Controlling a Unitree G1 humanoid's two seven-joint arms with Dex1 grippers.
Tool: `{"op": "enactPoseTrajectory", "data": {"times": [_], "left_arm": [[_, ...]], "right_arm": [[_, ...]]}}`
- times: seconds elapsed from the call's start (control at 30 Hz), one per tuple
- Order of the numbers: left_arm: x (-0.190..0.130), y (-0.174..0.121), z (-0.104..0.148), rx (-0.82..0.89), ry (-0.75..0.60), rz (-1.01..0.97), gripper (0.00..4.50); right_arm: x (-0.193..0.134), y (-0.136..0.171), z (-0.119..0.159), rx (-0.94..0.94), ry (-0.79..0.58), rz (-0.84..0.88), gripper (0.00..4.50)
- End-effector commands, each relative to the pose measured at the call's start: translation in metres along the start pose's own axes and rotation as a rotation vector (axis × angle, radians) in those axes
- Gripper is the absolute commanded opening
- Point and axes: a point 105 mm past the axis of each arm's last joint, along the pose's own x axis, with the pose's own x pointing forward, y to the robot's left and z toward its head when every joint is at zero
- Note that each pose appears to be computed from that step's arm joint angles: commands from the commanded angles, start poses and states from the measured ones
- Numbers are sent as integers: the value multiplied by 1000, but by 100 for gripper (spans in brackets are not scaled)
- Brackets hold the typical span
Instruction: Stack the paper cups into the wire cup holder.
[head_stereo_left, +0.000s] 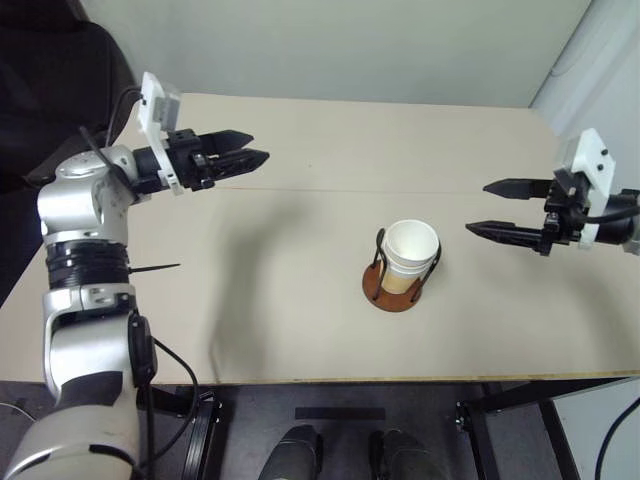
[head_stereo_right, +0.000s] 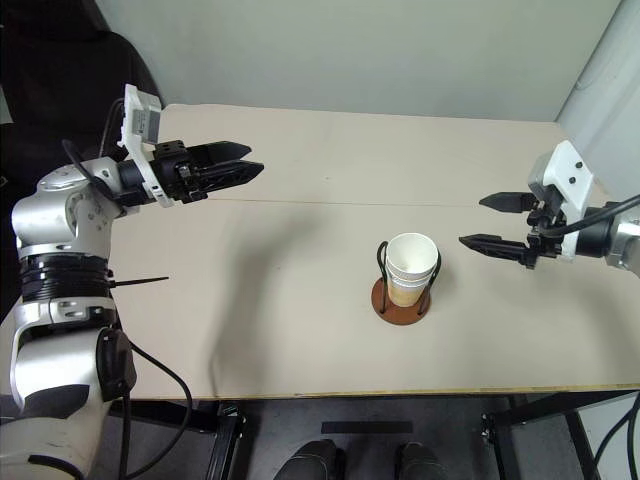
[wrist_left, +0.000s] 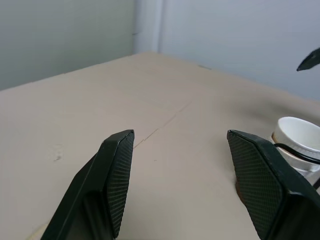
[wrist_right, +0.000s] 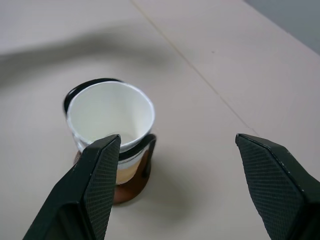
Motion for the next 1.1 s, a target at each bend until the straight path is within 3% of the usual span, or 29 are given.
{"op": "enactPoseTrajectory", "data": {"times": [0.03,0.3,0.8,1.1], "left_arm": [[-11,7,19,60,-61,92,317],[-19,26,13,64,-68,226,317],[-35,48,14,85,-58,354,317],[-48,44,6,82,-33,383,317]], "right_arm": [[-4,-37,0,-12,-36,-220,373],[3,-65,-24,50,-34,-411,373],[22,-54,-17,60,-34,-392,373],[25,-45,-12,52,-36,-352,373]]}}
